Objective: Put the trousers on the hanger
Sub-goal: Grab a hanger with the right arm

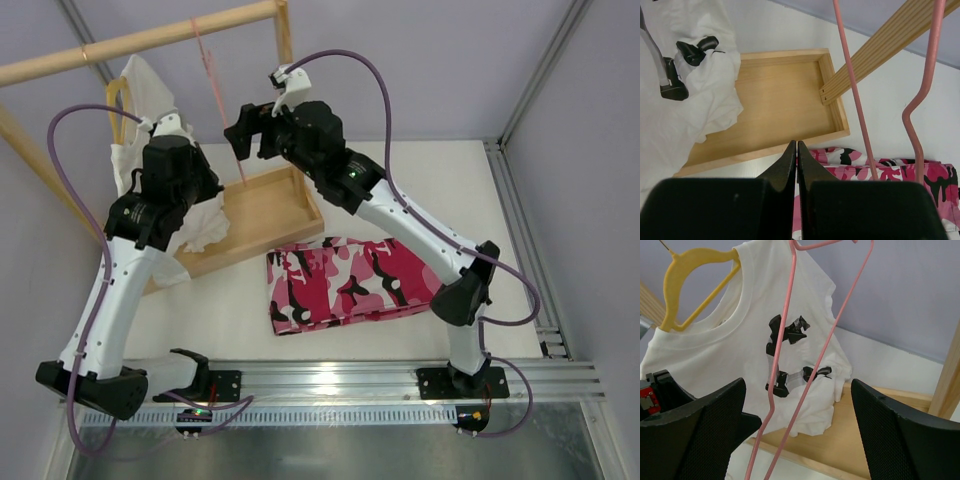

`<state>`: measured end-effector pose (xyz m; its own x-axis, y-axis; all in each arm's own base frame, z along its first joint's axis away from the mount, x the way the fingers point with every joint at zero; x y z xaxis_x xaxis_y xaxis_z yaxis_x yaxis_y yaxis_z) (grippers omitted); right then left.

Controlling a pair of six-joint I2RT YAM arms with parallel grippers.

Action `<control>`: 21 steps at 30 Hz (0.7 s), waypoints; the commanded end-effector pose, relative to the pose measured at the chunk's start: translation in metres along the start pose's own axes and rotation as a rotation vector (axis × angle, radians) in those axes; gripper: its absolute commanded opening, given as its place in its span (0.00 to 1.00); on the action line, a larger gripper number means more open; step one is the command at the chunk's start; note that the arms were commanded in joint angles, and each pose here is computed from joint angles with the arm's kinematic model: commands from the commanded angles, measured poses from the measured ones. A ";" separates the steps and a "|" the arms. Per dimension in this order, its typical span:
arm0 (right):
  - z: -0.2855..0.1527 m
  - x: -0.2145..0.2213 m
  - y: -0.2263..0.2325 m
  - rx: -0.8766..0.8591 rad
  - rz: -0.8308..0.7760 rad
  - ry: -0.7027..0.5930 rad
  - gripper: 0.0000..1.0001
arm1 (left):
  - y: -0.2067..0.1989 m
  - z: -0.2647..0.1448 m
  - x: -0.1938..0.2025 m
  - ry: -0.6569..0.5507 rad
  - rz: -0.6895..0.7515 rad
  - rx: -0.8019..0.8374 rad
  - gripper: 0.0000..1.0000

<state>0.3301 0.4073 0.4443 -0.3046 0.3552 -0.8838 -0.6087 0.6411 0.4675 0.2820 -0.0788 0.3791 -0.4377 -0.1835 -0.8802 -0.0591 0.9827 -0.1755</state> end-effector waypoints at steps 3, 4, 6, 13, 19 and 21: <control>0.013 -0.010 0.006 -0.015 -0.099 -0.050 0.84 | 0.000 -0.003 0.003 -0.014 -0.009 0.028 0.00; 0.014 -0.008 0.003 -0.003 -0.106 -0.047 0.84 | 0.001 -0.001 0.006 -0.006 -0.005 0.024 0.00; 0.015 -0.006 0.003 -0.008 -0.111 -0.050 0.84 | 0.003 0.002 0.013 0.013 0.001 0.019 0.00; 0.025 0.013 -0.006 0.031 -0.162 -0.017 0.65 | 0.004 0.005 0.020 0.030 -0.002 0.016 0.00; 0.033 0.015 -0.007 0.032 -0.169 -0.022 0.50 | 0.004 -0.008 0.025 0.051 -0.009 0.050 0.03; 0.036 0.015 -0.007 0.030 -0.167 -0.028 0.46 | 0.001 -0.014 0.026 0.058 -0.012 0.083 0.08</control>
<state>0.3558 0.4327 0.4065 -0.2368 0.2178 -0.9468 -0.6182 0.7180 0.3198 0.2718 -0.0801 0.3516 -0.5040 -0.1696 -0.8469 -0.0335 0.9836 -0.1771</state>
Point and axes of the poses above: each gripper's point midway between its finger pads, its own z axis out along the fingers, its own y axis along the line the jaws close on, x = y × z, the point moved 6 cm from there along -z, back along the fingers, and after that the axes turned 9 degrees about z, right-handed, at the moved point
